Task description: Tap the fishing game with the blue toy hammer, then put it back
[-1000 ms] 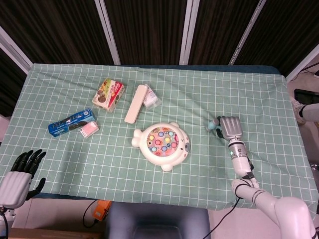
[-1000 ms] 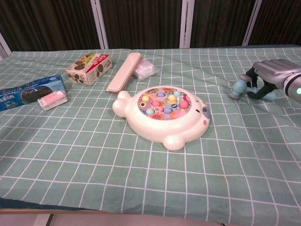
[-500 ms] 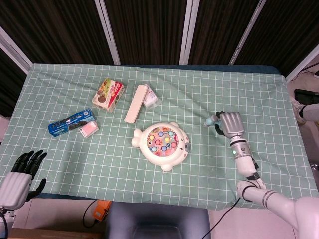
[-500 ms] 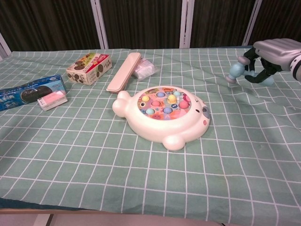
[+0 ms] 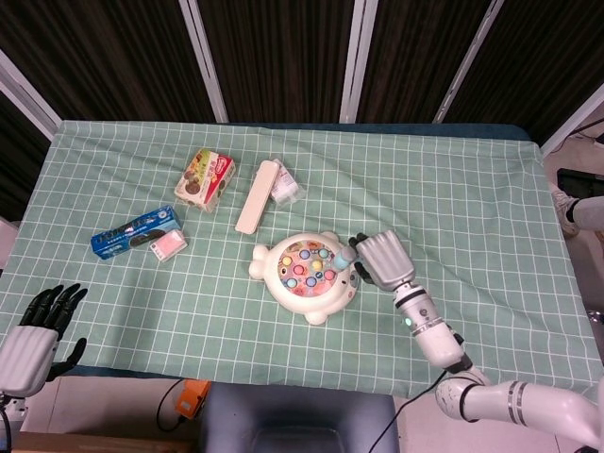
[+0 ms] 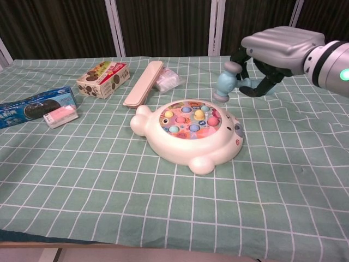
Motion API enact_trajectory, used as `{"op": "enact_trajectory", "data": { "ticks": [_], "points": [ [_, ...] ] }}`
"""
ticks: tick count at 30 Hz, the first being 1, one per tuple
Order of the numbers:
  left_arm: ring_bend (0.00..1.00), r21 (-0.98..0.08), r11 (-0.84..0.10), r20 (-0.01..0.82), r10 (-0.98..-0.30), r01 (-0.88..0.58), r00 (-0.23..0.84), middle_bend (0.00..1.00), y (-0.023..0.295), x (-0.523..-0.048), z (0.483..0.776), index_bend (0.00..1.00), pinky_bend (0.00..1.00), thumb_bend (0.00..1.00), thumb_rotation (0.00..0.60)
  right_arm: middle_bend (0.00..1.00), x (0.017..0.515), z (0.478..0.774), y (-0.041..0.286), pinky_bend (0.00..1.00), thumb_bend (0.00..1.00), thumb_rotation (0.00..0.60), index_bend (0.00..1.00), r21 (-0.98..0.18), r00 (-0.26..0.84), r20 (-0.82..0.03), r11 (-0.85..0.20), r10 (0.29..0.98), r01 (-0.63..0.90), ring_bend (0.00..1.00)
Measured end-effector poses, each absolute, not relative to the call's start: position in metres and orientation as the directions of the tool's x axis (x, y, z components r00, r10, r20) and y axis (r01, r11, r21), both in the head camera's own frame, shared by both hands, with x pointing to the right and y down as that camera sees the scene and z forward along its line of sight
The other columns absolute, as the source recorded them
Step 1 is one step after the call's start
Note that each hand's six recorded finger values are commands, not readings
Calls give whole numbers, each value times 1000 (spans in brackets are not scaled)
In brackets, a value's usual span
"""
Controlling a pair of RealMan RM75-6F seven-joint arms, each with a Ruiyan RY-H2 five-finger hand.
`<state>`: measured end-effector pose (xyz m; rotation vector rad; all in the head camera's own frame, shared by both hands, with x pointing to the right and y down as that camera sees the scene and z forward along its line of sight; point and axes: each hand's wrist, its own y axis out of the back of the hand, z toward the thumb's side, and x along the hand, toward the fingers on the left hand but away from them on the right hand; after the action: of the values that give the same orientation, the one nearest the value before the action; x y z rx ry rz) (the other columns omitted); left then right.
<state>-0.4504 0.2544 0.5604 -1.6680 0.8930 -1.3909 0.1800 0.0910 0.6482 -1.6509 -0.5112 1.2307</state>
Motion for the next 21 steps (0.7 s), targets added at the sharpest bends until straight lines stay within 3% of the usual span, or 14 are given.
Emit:
{"op": "enact_trajectory", "data": {
  "ticks": [7,21],
  "points": [
    [22,-889,-456,443,-881,-43,167,57,255,-451,558,0,97,405,600,735,153,646,100,860,553,600,988,-850,392,-522,-427,757,-308,822],
    [22,-887,-459,447,-879,-38,167,57,255,-451,560,0,97,403,600,735,145,658,99,859,552,600,989,-809,340,-562,-415,754,-417,821]
  ]
}}
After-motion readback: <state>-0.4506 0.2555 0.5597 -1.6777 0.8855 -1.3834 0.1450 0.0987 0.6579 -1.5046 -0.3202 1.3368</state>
